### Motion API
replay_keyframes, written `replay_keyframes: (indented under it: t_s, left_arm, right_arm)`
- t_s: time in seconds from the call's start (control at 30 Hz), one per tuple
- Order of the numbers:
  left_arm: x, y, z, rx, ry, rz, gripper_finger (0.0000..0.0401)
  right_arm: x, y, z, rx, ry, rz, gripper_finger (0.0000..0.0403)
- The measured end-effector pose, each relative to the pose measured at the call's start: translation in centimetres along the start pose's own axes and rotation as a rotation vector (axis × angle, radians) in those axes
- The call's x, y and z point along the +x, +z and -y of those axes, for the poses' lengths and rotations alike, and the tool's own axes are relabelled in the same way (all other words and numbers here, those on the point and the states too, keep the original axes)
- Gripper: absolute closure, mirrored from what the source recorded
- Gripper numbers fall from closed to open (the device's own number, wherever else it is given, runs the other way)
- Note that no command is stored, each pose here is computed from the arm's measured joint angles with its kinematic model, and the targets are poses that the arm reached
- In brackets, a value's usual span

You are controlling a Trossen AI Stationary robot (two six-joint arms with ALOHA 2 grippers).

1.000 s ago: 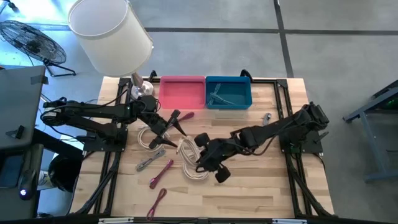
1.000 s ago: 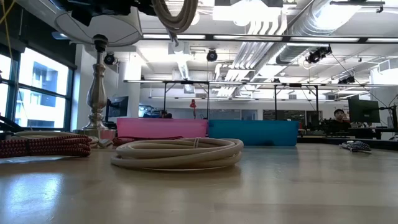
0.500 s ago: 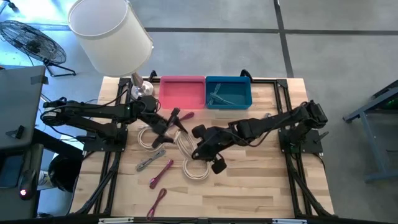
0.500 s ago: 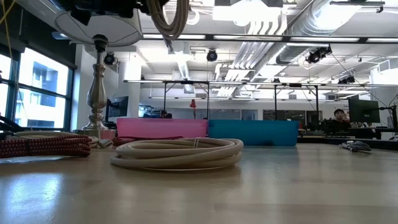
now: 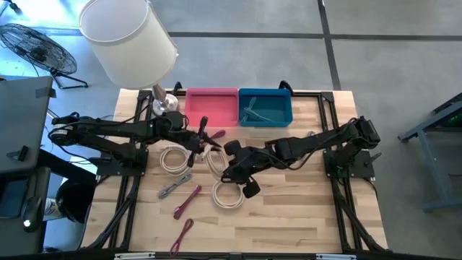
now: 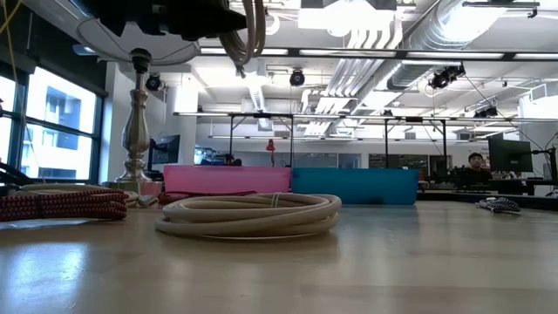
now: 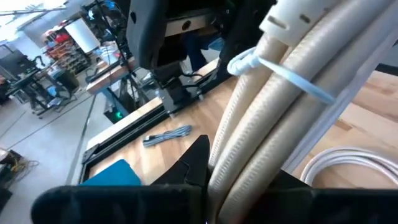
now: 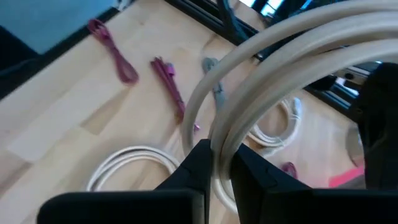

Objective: Pick & Place USB Port
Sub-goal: Put the bottom right large white charger cable into the red bin

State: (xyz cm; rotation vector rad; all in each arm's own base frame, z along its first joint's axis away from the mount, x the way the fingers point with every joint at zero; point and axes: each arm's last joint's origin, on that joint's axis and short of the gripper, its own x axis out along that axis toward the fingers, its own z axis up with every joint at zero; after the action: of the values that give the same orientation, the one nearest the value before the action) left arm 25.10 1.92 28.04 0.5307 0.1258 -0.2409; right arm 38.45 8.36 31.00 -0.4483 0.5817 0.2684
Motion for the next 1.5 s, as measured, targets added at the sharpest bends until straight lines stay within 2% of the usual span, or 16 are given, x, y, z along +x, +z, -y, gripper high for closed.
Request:
replay_keyframes:
  t_s: [0.23,0.33,0.6,0.83,1.0,1.17,1.3,1.37,1.5]
  left_arm:
    - [-0.5,0.2,-0.3,0.030,0.089,-0.048,0.0368]
    - [-0.9,0.2,-0.5,0.027,0.164,-0.101,0.0368]
    - [-1.4,0.1,-1.0,-0.024,0.361,-0.215,0.0368]
    - [-1.8,-0.4,-1.5,-0.027,0.560,-0.361,0.0368]
    - [-2.2,-1.0,-1.5,-0.011,0.697,-0.512,0.0368]
    - [-2.5,-1.3,-1.7,0.007,0.808,-0.611,0.0368]
    - [-2.4,-2.3,-2.2,0.060,0.918,-0.757,0.0368]
    - [-2.2,-3.3,-2.8,0.064,0.926,-0.803,0.0368]
    - [-1.3,-6.1,-3.8,0.042,0.863,-0.862,0.0368]
  right_arm:
    - [-0.1,0.2,-0.5,0.038,-0.118,-0.042,0.0287]
    - [-0.2,0.1,-0.9,0.031,-0.192,-0.088,0.0266]
    - [-0.7,0.1,-1.7,-0.011,-0.467,-0.213,0.0262]
    - [-1.7,-0.7,-2.3,-0.017,-0.623,-0.342,0.0263]
    - [-2.5,-1.5,-2.5,0.007,-0.722,-0.426,0.0263]
    - [-2.9,-1.8,-2.6,0.037,-0.742,-0.445,0.0263]
    - [-3.0,-1.9,-2.7,0.052,-0.729,-0.447,0.0263]
    - [-3.0,-1.9,-2.7,0.050,-0.728,-0.449,0.0263]
    - [-3.0,-1.9,-2.9,0.049,-0.724,-0.452,0.0263]
